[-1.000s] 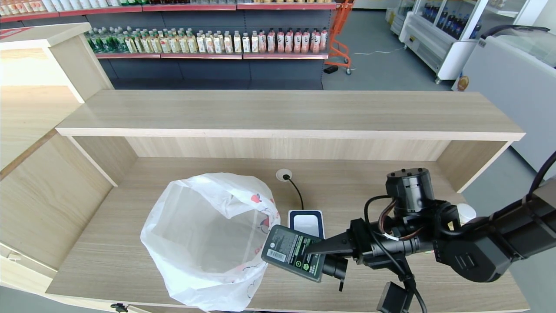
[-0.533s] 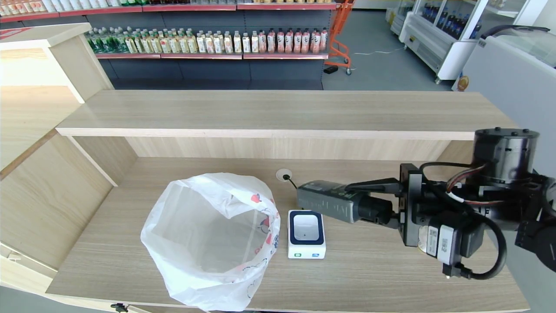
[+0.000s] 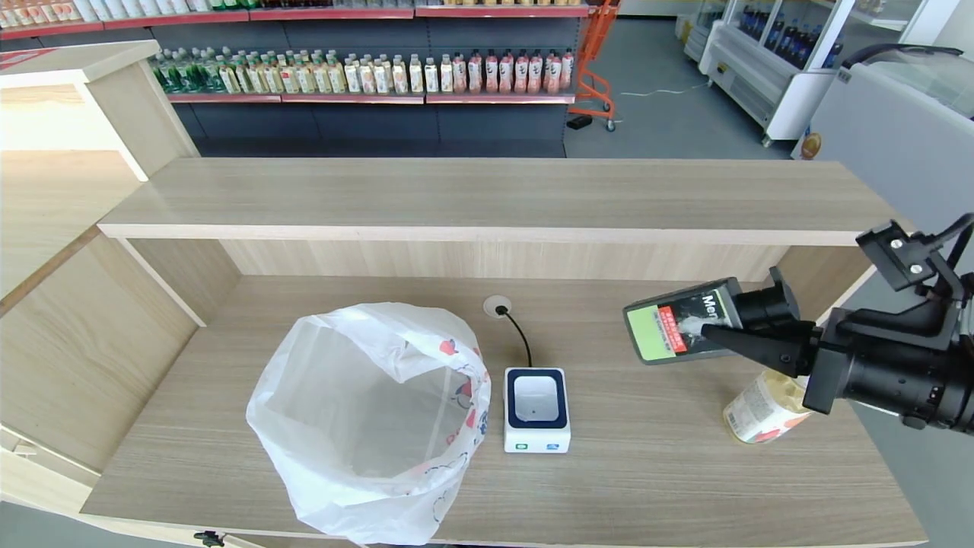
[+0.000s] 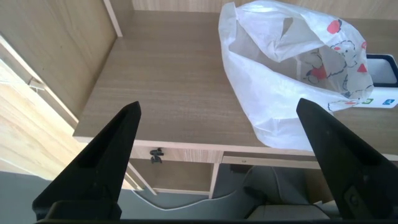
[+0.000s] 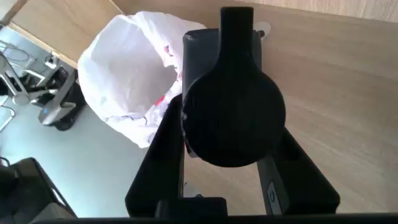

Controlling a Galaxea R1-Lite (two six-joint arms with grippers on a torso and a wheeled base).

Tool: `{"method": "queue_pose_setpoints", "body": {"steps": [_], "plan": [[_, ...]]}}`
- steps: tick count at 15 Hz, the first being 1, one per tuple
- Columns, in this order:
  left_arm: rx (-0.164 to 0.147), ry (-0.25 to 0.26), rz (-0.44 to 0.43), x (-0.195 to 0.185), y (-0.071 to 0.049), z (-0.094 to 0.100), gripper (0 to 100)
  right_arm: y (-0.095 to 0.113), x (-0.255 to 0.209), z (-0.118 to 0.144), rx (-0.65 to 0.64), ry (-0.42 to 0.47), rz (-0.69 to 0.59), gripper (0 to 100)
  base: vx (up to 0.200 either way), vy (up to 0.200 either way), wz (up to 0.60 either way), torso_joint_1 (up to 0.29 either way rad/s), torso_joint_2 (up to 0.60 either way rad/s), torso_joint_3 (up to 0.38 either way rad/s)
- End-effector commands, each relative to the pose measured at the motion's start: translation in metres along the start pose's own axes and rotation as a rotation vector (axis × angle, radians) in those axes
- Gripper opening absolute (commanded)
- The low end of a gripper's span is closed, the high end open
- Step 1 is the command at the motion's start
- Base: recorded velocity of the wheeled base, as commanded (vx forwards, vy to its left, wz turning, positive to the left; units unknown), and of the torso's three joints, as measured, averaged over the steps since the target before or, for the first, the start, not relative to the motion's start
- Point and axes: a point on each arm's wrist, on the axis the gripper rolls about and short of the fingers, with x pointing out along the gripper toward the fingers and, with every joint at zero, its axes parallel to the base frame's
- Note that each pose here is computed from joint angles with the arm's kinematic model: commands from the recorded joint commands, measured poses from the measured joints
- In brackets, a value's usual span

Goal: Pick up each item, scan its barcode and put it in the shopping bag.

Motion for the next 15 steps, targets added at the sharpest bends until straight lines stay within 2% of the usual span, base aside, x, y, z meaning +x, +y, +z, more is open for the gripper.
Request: {"method": "queue_pose_setpoints", "body": {"steps": [1,3,6,15], "plan": [[-0.001,0.0,0.001,0.0,0.0,0.0,100,-0.01,0.01,-0.015,0.245,0.057,-0.044,0,0.0,0.0,0.0,0.0,0.0,0.0],[-0.001,0.0,-0.001,0.0,0.0,0.0,100,-0.015,0.018,-0.025,0.37,0.1,-0.057,0,0.0,0.0,0.0,0.0,0.0,0.0],[-0.001,0.0,-0.001,0.0,0.0,0.0,100,-0.019,0.027,-0.037,0.462,0.151,-0.065,0,0.0,0.0,0.0,0.0,0.0,0.0],[-0.001,0.0,0.001,0.0,0.0,0.0,100,-0.02,0.03,-0.049,0.482,0.2,-0.07,0,0.0,0.0,0.0,0.0,0.0,0.0]]}}
